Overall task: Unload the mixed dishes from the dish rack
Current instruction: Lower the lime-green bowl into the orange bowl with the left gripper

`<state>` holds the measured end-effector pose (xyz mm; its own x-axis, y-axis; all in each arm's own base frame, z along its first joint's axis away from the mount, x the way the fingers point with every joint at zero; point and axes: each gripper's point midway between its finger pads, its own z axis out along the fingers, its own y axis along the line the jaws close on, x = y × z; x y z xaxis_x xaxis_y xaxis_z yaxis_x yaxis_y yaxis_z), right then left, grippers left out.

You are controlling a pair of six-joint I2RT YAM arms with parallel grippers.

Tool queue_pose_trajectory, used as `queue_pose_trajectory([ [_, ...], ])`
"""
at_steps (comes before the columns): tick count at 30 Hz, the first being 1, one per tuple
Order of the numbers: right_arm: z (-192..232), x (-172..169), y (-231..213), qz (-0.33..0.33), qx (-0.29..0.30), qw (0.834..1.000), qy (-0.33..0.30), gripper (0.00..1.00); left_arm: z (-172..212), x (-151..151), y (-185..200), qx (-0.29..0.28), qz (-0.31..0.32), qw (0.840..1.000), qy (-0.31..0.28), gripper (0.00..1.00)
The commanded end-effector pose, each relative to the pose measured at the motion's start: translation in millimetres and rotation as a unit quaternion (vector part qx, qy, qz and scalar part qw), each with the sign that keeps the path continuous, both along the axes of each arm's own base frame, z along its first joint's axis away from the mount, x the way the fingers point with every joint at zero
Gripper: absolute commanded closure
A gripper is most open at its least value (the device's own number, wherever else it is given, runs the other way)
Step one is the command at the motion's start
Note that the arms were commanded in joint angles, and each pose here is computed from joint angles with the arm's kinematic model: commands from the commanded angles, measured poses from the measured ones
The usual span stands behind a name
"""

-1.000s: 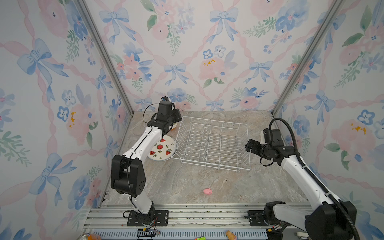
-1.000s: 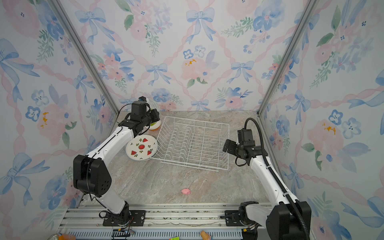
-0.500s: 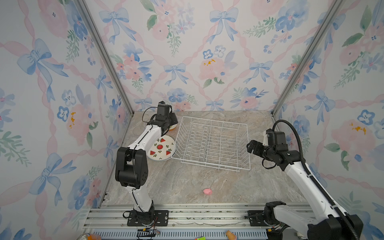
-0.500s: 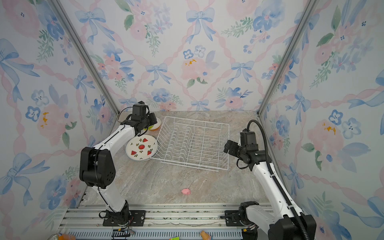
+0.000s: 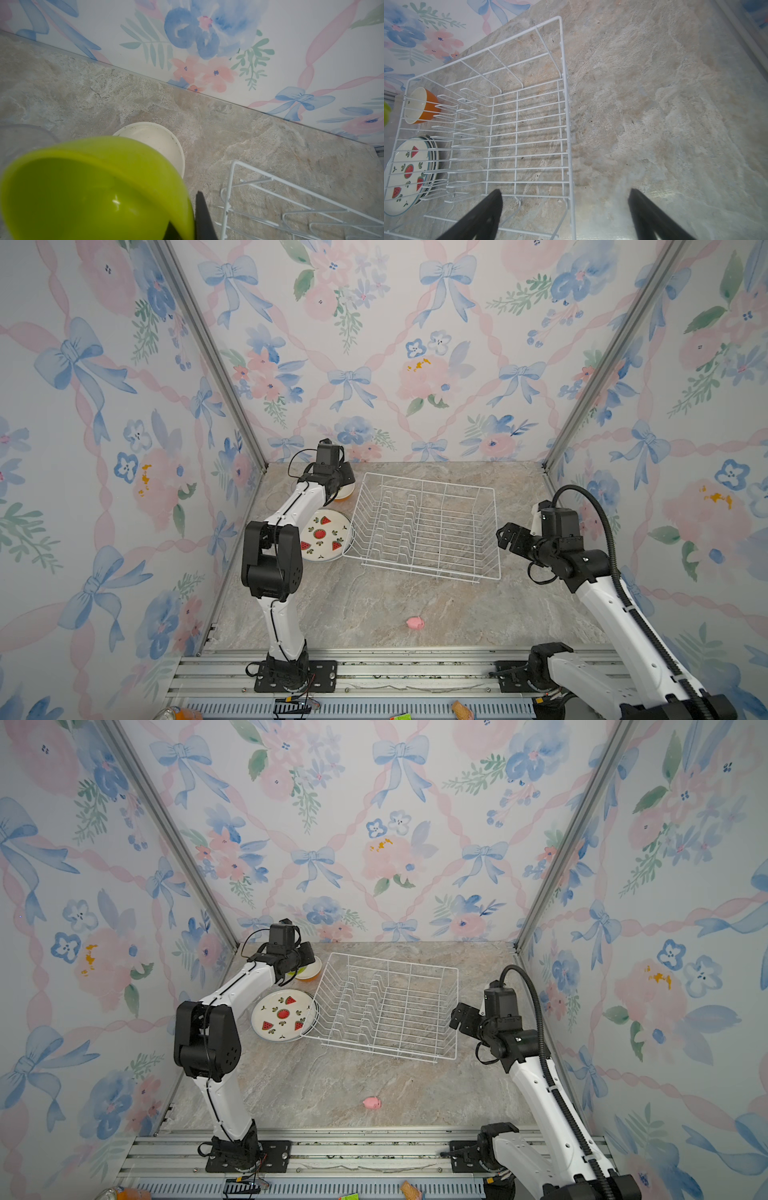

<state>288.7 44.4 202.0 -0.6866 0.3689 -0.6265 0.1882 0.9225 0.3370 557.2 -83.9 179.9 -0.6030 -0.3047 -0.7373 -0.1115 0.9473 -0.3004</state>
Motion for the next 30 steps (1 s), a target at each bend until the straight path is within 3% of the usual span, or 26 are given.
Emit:
queue_pose_trajectory([
  [1,-7,-14,-6,-0.012,-0.013,1.000,0.015,0.03,2,14,2,0.011,-0.006,1.000,-0.013,1.00],
  [13,-13,-28,-17,-0.028,-0.033,0.999,0.025,0.03,-28,36,-6,0.004,-0.018,1.000,0.004,1.00],
  [30,-19,-27,-24,-0.034,-0.053,0.997,0.034,0.03,-49,38,-8,0.011,-0.014,1.000,0.024,0.96],
])
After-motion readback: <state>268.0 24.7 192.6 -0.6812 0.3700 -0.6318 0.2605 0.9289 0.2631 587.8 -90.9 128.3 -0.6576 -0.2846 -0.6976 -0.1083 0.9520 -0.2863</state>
